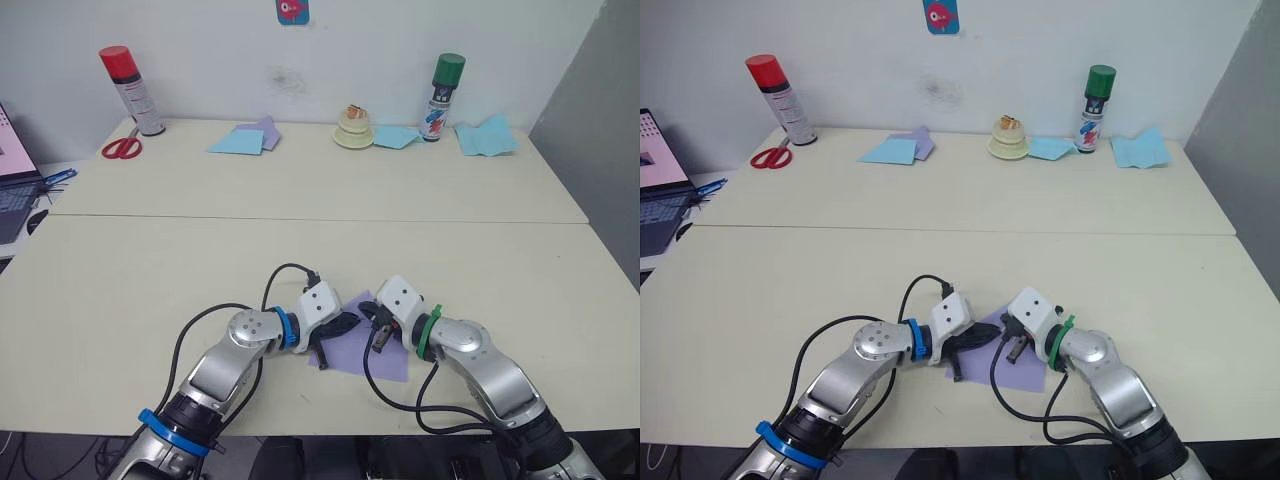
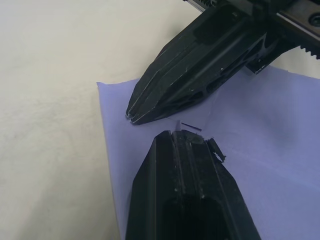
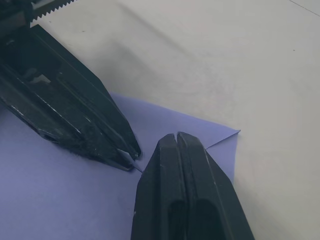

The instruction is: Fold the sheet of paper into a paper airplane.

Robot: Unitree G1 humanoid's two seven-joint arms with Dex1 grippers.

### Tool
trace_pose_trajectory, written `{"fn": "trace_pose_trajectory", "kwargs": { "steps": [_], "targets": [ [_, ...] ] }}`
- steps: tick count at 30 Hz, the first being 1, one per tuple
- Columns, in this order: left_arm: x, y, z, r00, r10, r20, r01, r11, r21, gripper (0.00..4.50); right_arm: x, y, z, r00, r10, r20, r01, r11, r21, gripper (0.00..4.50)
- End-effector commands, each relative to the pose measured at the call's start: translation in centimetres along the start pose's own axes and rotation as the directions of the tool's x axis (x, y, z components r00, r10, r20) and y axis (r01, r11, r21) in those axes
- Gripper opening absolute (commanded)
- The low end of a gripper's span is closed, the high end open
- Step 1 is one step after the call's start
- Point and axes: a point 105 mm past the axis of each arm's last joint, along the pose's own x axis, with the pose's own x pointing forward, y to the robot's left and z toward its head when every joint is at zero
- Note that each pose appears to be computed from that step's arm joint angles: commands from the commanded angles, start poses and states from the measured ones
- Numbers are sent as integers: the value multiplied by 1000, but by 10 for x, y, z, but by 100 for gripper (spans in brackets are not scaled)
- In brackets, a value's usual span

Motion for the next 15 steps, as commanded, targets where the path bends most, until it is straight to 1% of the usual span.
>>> {"fn": "trace_pose_trajectory", "kwargs": {
  "steps": [1,5,7,9,13,14,15],
  "targets": [
    [-6,0,1,1000,1,-8,-1,999,46,107,0,0,-2,1000,-8,-19,8,1000,-1,0],
    [-22,0,10,1000,-13,-5,13,995,98,226,1,0,-3,1000,-5,-22,5,1000,1,0],
    [-38,5,20,1000,-7,4,6,994,105,226,1,1,-3,1000,-3,-23,3,1000,2,0],
    [-51,15,34,999,20,38,-22,997,72,226,1,1,-3,1000,-2,-23,2,1000,2,0],
    [-65,30,53,994,53,97,-53,999,1,226,2,1,-3,1000,0,-23,0,1000,2,0],
    [-66,34,53,993,63,95,-63,998,-9,187,2,1,-3,1000,2,-22,-2,1000,1,0],
    [-65,36,51,994,68,87,-67,998,-12,167,2,1,-3,1000,3,-22,-3,1000,1,0]
  ]
}}
